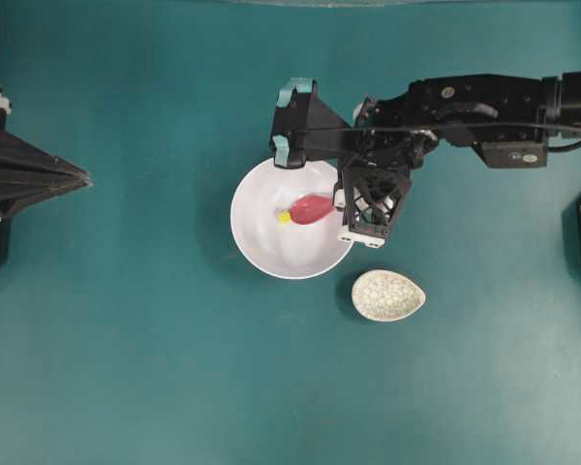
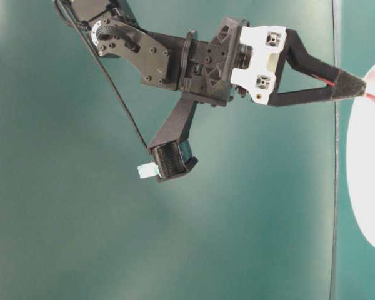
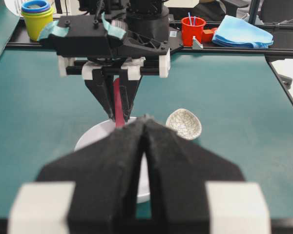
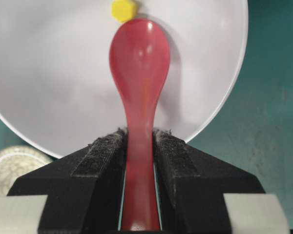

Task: Scoop the yellow hexagonal prism block from the bowl with a spoon using the right arm.
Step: 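Lower the spoon into the bowl and slide it under the yellow block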

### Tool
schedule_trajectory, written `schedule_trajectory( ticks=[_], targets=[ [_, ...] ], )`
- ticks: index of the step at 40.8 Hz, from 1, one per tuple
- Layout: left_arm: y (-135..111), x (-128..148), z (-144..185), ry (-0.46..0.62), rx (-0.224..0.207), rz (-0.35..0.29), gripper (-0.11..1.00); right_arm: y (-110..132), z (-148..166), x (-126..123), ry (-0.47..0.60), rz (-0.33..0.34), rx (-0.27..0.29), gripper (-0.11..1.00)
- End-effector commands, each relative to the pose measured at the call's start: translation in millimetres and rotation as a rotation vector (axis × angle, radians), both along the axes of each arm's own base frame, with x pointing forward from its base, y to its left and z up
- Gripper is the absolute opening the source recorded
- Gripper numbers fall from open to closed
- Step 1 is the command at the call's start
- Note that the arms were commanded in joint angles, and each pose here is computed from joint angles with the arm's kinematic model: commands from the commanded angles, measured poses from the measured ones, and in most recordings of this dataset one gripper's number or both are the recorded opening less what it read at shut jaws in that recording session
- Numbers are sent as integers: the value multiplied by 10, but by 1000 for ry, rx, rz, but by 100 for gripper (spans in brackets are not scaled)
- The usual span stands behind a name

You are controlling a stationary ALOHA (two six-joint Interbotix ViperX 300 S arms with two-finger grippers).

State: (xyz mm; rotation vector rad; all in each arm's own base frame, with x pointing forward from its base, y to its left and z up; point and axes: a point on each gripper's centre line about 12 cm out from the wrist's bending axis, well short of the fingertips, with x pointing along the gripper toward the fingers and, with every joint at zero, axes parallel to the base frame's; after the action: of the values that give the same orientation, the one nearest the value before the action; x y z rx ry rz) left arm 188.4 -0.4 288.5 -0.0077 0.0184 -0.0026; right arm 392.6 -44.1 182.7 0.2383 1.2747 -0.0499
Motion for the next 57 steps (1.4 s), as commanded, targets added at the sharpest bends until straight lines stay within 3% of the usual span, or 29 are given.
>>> schedule_trajectory(
  ticks=[1,24,38,57],
  targets=[
    [0,25,90,-20,0,0,2,16,125,61,-41,8,-6,24],
    [0,25,90,-20,0,0,2,62,95,183,-75,15,-13,25],
    [0,23,93,-21,0,0,2,29,141,330,-165,-14,-27,25],
    [0,10,120,-32,0,0,2,38,142,338,-233,-19,-46,25]
  ],
)
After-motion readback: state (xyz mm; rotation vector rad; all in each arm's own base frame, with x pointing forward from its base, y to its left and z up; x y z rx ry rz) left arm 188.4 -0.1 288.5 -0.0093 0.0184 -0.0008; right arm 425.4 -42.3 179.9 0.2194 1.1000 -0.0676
